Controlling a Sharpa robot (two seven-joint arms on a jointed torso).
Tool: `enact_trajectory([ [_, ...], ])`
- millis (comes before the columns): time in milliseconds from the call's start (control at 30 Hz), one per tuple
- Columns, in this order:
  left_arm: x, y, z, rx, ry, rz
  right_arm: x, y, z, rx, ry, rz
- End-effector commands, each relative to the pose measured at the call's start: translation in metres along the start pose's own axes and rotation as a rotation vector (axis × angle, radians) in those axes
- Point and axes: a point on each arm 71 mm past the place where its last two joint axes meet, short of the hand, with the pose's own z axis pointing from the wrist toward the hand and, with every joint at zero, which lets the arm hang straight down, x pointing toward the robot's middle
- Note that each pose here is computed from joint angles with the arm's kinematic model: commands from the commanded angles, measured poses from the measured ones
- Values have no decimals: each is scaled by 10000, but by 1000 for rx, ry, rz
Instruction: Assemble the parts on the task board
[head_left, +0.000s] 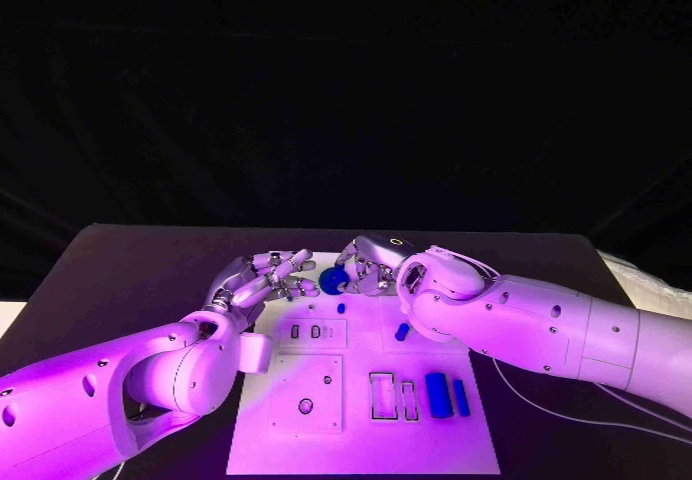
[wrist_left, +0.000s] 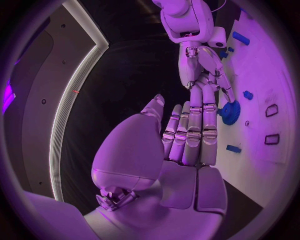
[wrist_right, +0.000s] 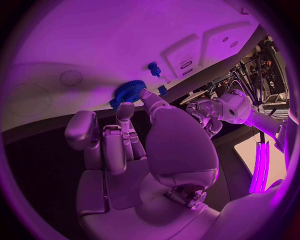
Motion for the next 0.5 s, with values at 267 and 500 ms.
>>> enact_trajectory([
  [267, -5, -15, -6, 7, 17, -4, -237, -281, -330, -28, -60, 103],
  [500, -30, -20, -15, 8, 13, -3, -407, -697, -618, -52, -60, 177],
])
